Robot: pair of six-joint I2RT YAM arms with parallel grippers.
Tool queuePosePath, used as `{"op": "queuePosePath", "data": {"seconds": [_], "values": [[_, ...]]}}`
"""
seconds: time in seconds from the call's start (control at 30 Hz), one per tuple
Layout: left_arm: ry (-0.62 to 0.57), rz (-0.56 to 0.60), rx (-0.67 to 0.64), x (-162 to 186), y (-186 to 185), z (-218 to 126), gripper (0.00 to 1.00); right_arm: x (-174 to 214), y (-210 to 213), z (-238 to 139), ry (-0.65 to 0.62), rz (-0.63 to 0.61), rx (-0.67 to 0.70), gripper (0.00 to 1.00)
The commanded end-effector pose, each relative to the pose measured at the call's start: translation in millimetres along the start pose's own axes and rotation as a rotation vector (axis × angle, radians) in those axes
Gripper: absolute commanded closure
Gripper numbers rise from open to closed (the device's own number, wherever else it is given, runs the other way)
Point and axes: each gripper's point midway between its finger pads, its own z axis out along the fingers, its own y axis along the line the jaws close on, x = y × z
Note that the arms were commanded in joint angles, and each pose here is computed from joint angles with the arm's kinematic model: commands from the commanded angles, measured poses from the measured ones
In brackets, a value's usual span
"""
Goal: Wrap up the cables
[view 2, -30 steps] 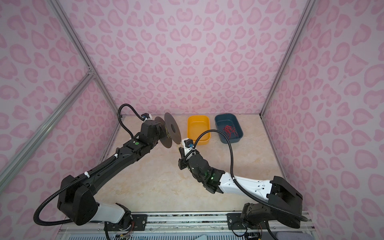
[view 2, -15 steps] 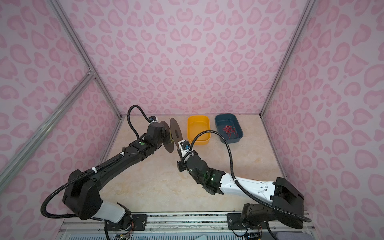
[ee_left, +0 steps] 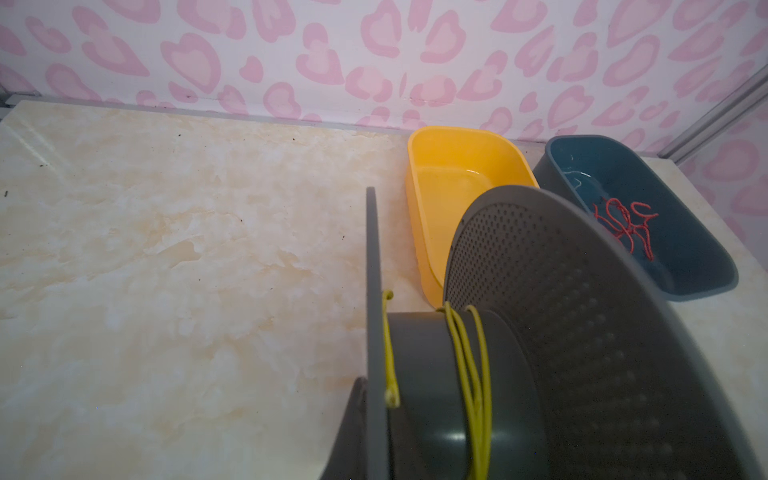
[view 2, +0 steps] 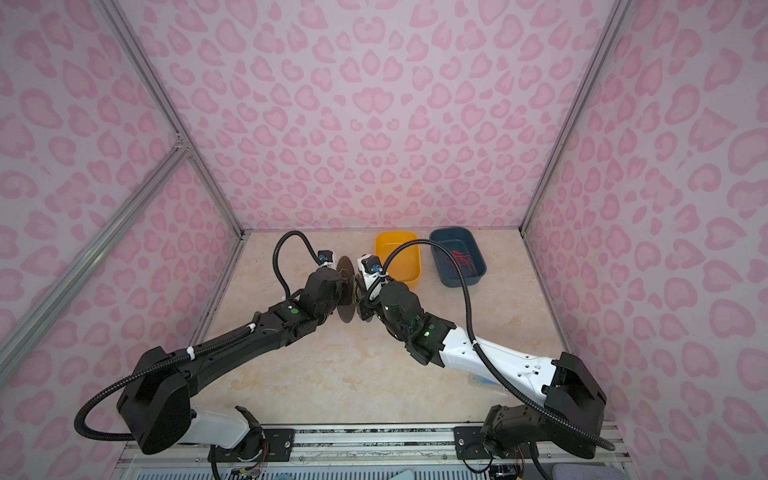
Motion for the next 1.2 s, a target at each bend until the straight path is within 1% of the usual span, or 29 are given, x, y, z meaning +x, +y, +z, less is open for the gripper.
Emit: {"op": "queuePosePath", "data": {"seconds": [0.0, 0.13, 0.27, 0.5, 0.57, 0.8, 1.07, 1.17], "values": [[0.013, 0.139, -0.077, 16, 13, -6, 0.96, -37, 0, 2, -0.122, 0.036, -0.033, 1.00], [0.007, 0.183, -0.054, 28, 8, -14, 0.96, -37, -14, 9, -0.114, 0.078, -0.041, 1.00], [-0.005, 0.256, -0.030, 35, -1, -21, 0.96, -35, -27, 16, -0.103, 0.127, -0.054, 1.00], [-0.019, 0.374, -0.046, 44, -9, -29, 0.97, -29, -59, 29, -0.098, 0.206, -0.033, 1.00], [-0.010, 0.399, -0.042, 48, -11, -30, 0.97, -31, -67, 32, -0.108, 0.248, -0.053, 1.00], [0.025, 0.411, 0.010, 66, -26, -35, 0.96, -37, -85, 41, -0.155, 0.425, -0.179, 1.00], [0.056, 0.410, 0.027, 80, -33, -33, 0.96, -44, -109, 39, -0.221, 0.632, -0.315, 1.00], [0.062, 0.418, 0.028, 82, -35, -33, 0.97, -48, -119, 37, -0.249, 0.671, -0.324, 1.00]]}}
